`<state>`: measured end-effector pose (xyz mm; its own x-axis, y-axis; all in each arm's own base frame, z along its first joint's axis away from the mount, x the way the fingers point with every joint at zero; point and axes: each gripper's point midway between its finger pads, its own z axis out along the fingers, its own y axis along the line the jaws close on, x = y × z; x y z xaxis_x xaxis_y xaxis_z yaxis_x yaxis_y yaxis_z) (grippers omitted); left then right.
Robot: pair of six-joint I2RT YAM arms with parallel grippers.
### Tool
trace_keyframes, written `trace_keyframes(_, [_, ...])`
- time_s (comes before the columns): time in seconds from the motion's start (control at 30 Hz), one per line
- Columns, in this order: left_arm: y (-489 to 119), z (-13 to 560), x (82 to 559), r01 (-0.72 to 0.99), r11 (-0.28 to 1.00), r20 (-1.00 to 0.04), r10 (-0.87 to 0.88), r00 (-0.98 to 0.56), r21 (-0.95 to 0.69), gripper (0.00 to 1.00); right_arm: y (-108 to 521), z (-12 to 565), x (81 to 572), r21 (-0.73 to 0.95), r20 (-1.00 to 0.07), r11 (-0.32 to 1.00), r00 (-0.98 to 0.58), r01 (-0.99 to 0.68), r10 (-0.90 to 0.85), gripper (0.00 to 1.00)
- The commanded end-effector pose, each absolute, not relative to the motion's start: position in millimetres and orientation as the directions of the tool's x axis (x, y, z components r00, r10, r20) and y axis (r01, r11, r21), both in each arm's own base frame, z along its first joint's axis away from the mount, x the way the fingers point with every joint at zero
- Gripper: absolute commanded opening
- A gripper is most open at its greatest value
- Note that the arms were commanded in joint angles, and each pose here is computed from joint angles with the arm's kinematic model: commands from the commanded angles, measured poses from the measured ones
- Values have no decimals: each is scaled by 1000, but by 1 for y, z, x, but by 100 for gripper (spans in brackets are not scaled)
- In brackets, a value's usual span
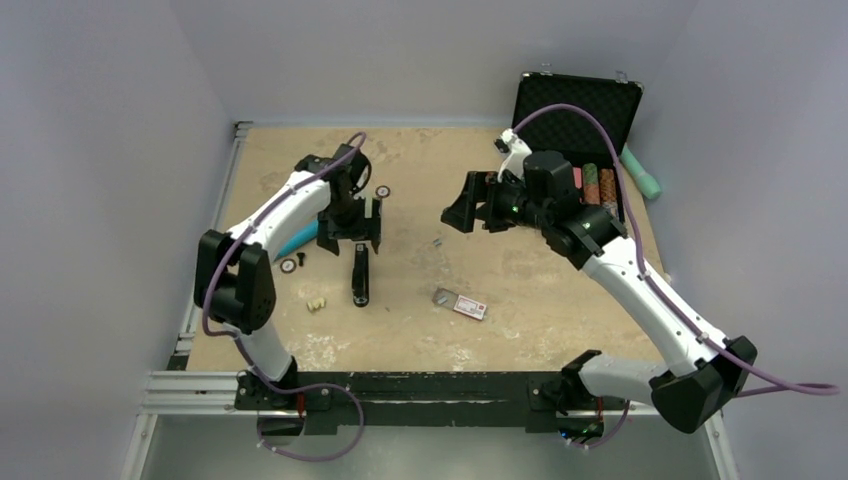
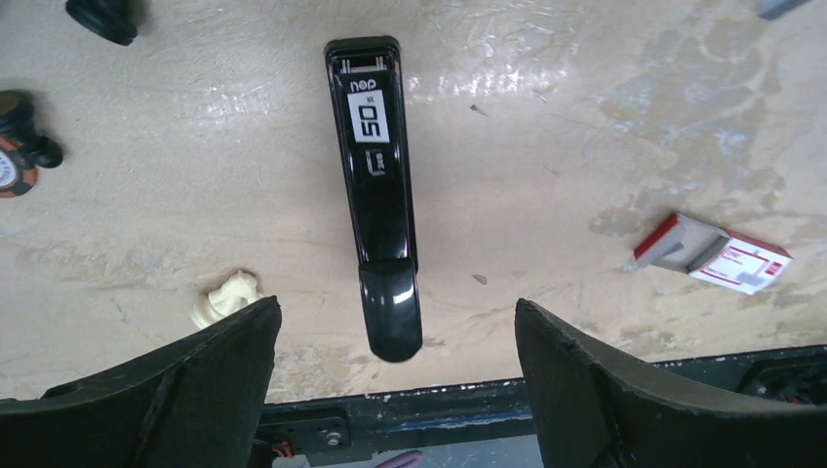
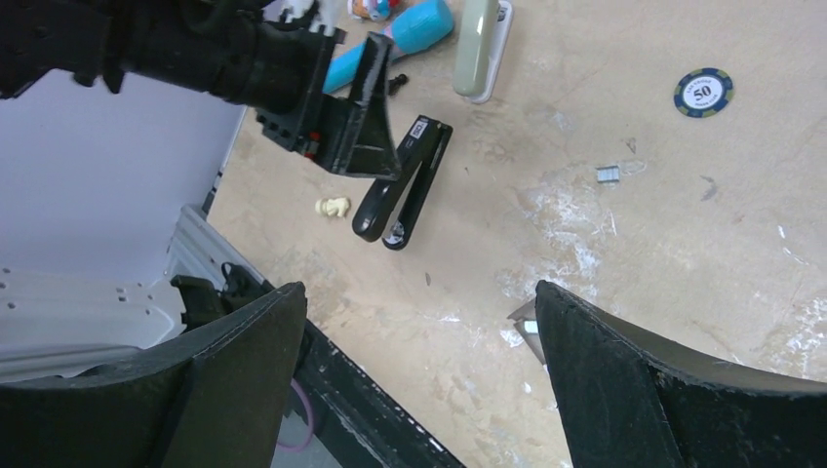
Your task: Unload the staples from the stapler
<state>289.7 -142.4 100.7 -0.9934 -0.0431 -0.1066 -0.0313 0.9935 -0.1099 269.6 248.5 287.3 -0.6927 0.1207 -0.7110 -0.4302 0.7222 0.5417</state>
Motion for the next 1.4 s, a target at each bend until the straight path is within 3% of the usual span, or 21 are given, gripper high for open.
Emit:
trace_keyframes(0.0, [-142, 145, 292, 5, 987, -230, -33, -973, -163, 93, 235, 315, 265, 527, -759, 731, -627, -434, 175, 91])
trace_keyframes(0.23, [-151, 173, 262, -2, 957, -271, -84, -959, -289, 94, 225, 309, 235, 613, -711, 681, -655, -400, 255, 92])
trace_keyframes(0.47, [-135, 182, 206, -5, 952, -254, -87, -963, -306, 94, 222, 294, 208, 694, -622, 634, -728, -342, 288, 89])
trace_keyframes(0.6, [-120, 187, 173, 16, 954, -276, -71, -958, -299, 94, 216, 293, 199, 697, -637, 621, -706, -359, 308, 89])
trace_keyframes(0.97, [-96, 187, 128, 68, 942, -438, -89, -894, -330, 94, 194, 263, 232, 486, -738, 815, -647, -315, 190, 94])
trace_keyframes(1.2, [-93, 192, 131, 96, 937, -522, -101, -847, -336, 94, 210, 248, 262, 356, -748, 878, -661, -319, 63, 93])
trace_keyframes(1.37, [-100, 191, 137, 131, 930, -520, -72, -851, -343, 94, 223, 227, 291, 264, -745, 897, -665, -354, -44, 92])
